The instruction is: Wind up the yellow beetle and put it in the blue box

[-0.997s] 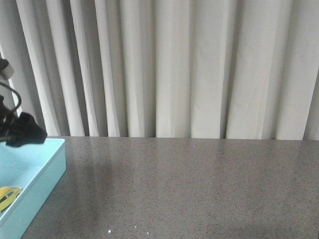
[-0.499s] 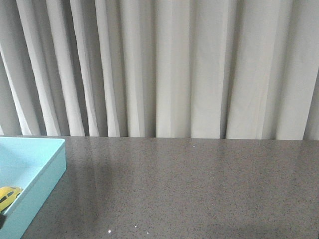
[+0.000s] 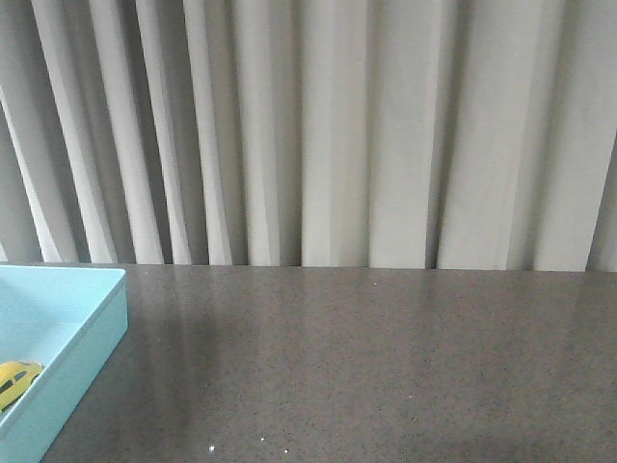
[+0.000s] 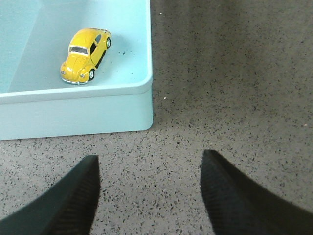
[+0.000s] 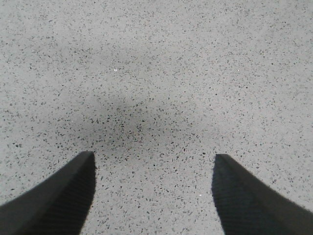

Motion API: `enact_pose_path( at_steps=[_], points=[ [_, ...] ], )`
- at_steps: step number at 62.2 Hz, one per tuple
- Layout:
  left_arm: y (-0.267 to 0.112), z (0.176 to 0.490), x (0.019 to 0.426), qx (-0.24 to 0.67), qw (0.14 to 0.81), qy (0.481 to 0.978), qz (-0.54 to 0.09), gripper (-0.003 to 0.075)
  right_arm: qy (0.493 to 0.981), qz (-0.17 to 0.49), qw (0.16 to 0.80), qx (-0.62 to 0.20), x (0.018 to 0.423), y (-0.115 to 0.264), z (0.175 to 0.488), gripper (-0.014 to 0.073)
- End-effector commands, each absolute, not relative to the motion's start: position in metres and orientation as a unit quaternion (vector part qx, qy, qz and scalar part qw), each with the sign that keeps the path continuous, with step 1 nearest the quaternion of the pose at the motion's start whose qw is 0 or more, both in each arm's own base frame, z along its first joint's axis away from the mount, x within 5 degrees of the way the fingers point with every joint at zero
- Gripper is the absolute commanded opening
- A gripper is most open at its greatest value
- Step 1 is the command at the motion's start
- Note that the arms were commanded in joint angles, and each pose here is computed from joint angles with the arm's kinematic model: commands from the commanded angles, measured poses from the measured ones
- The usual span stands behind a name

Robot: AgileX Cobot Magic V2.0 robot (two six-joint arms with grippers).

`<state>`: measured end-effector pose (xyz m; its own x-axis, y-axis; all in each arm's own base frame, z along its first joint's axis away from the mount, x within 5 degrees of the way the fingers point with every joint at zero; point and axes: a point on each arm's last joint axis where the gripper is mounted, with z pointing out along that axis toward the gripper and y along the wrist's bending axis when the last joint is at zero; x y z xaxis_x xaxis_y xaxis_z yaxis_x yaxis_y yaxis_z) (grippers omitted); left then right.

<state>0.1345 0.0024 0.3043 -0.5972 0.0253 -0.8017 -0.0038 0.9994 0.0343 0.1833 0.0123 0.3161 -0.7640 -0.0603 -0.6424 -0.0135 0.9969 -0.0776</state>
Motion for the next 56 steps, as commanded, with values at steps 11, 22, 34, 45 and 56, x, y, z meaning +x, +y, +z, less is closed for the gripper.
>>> enact_pose_path(
  at_steps=[11,22,34,45,56],
  points=[
    [0.0017,0.3175,0.1376,0.003,0.497,0.867,0.013,0.0130,0.923,-0.036,0.382,-0.023,0.1849,0.0121,0.3294,0.0162],
    [0.0017,0.3176,0.1377,0.003,0.498,0.867,0.013,-0.0008,0.923,-0.035,0.382,-0.023,0.1850,0.0122,0.3294,-0.0014],
    [0.0018,0.3173,0.1375,0.003,0.496,0.868,0.013,-0.0007,0.922,-0.034,0.386,-0.023,0.1854,0.0124,0.3299,-0.0007],
    [0.0018,0.3173,0.1375,0.003,0.496,0.868,0.013,-0.0007,0.923,-0.034,0.384,-0.023,0.1851,0.0123,0.3296,-0.0007],
    [0.0018,0.3173,0.1375,0.003,0.496,0.868,0.013,-0.0006,0.923,-0.034,0.384,-0.023,0.1851,0.0123,0.3296,-0.0007]
  ],
)
